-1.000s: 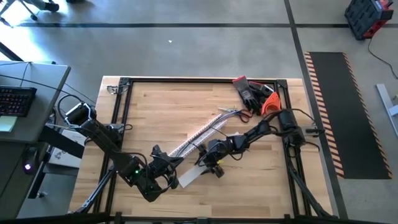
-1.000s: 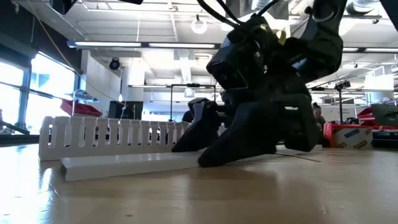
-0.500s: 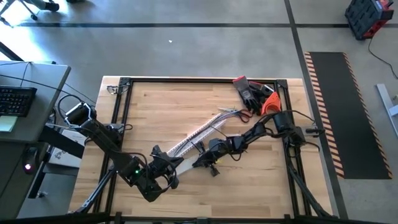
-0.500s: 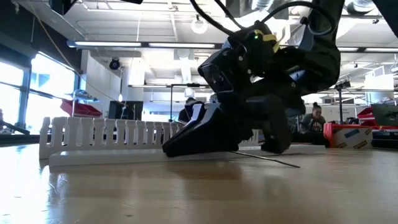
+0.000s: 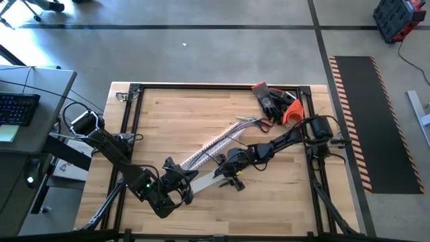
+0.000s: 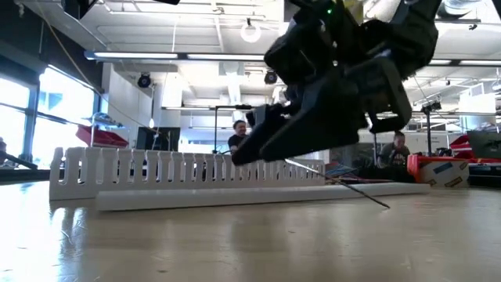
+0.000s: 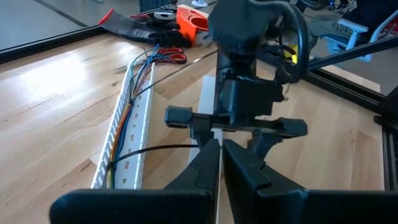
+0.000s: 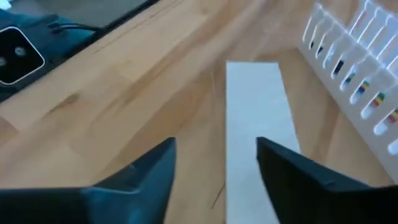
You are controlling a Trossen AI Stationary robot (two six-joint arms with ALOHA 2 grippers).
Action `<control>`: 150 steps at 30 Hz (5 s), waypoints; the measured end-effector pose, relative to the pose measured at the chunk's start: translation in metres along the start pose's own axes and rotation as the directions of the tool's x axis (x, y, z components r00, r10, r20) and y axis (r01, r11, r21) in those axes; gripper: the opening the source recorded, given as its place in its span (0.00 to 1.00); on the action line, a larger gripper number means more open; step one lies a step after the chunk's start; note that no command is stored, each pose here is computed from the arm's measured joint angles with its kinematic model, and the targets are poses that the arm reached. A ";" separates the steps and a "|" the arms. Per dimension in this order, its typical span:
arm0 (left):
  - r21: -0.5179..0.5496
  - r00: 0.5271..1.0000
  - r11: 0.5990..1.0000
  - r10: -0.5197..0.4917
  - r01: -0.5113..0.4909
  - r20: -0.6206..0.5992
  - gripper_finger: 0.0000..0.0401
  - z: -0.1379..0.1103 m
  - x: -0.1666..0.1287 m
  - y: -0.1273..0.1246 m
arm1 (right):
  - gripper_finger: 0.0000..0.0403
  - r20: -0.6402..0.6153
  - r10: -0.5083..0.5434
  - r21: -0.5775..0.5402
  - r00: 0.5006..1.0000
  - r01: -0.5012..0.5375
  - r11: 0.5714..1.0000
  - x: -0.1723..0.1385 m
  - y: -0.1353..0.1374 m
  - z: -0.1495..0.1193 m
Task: Ziptie cables
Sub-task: Close the white cable duct
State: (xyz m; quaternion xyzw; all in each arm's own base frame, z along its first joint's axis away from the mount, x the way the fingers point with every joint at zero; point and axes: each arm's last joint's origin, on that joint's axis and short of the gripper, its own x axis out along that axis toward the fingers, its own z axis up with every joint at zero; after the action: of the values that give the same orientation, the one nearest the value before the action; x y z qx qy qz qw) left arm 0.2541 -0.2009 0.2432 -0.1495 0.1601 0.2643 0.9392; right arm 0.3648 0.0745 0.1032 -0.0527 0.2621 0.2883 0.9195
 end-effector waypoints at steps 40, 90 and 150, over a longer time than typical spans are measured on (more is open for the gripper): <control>-0.015 1.000 1.000 -0.011 0.011 -0.006 0.01 -0.001 -0.002 -0.001 | 0.53 -0.079 -0.093 0.014 0.993 0.094 0.995 0.030 -0.013 -0.049; 0.094 0.973 0.996 -0.031 0.010 0.228 0.01 0.013 -0.069 0.016 | 0.53 -0.192 -0.278 -0.507 0.941 0.147 0.850 -0.093 -0.041 0.203; 0.084 0.968 0.984 0.170 -0.157 -0.183 0.00 -0.051 -0.043 0.032 | 0.53 -0.177 -0.065 -0.205 0.982 0.028 0.978 0.022 -0.121 0.093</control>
State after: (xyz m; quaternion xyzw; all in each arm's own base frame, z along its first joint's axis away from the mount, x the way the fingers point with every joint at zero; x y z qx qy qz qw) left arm 0.1907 -0.2123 0.2066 -0.1276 0.2695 0.3196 0.8994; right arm 0.4894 0.0081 0.1655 -0.1779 0.3132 0.2859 0.8880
